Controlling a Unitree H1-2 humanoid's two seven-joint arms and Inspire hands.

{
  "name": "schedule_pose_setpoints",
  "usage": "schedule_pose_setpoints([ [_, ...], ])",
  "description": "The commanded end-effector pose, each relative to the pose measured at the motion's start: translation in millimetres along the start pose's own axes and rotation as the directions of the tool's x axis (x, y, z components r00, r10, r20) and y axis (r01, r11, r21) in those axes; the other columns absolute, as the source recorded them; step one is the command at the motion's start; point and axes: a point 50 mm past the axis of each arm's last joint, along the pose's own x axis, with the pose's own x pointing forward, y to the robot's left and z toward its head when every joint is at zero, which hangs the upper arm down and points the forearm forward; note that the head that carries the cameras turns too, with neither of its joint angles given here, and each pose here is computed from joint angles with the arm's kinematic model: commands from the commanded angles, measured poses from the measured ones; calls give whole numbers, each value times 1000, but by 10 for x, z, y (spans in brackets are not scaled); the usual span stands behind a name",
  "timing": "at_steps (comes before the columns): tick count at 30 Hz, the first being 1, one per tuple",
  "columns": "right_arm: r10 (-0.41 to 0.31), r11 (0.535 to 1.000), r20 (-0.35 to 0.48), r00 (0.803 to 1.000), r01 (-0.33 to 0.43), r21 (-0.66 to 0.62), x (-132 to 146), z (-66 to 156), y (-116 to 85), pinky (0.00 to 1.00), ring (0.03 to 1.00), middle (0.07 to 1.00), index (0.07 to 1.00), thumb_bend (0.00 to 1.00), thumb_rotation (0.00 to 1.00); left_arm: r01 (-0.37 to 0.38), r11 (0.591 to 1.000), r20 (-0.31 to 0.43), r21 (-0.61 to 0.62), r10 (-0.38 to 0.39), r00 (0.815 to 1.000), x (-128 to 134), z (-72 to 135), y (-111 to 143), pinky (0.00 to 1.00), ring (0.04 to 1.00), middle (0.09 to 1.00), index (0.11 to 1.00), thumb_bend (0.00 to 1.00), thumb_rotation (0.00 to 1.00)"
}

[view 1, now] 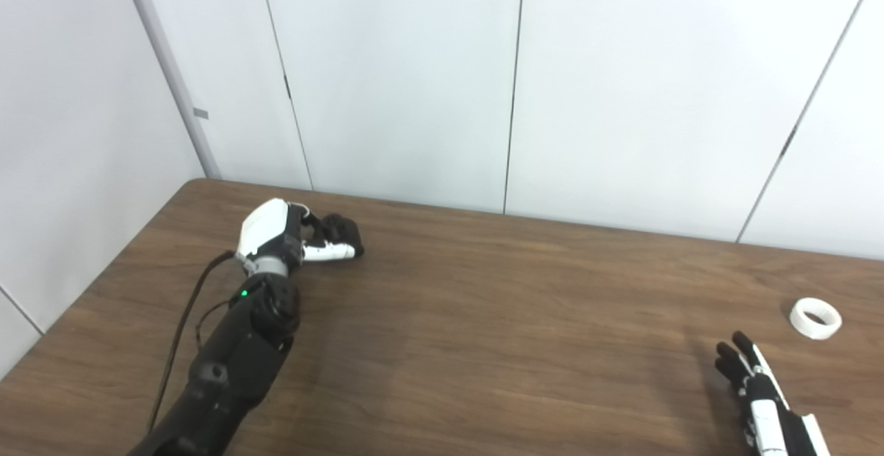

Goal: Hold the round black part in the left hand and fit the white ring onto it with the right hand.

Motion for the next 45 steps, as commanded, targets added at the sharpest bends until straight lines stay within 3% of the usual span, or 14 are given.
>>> schedule_pose_setpoints([
  [1,10,1000,2,1000,-10,-4,-10,26,14,997,920,923,952,611,994,-96,995,93,0,96,991,43,168,268,1000,896,766,483,523,49],
  [11,12,1000,8,1000,-12,-2,3,46,17,1000,925,923,952,591,996,-65,998,223,-17,67,972,-400,357,193,1000,887,783,484,522,47],
  [20,10,1000,20,1000,-10,-4,23,80,12,1000,939,922,948,594,999,-22,998,293,-54,37,955,-843,527,119,1000,907,803,486,520,51],
  [30,-54,997,30,998,52,55,14,207,-10,980,934,910,922,568,980,33,997,383,-67,-5,924,-1376,572,-4,1000,923,814,485,521,54],
  [45,-87,996,47,995,86,31,-129,397,-82,980,935,916,916,593,1000,74,997,463,-20,-57,885,-1764,648,-271,1000,917,816,487,518,60],
])
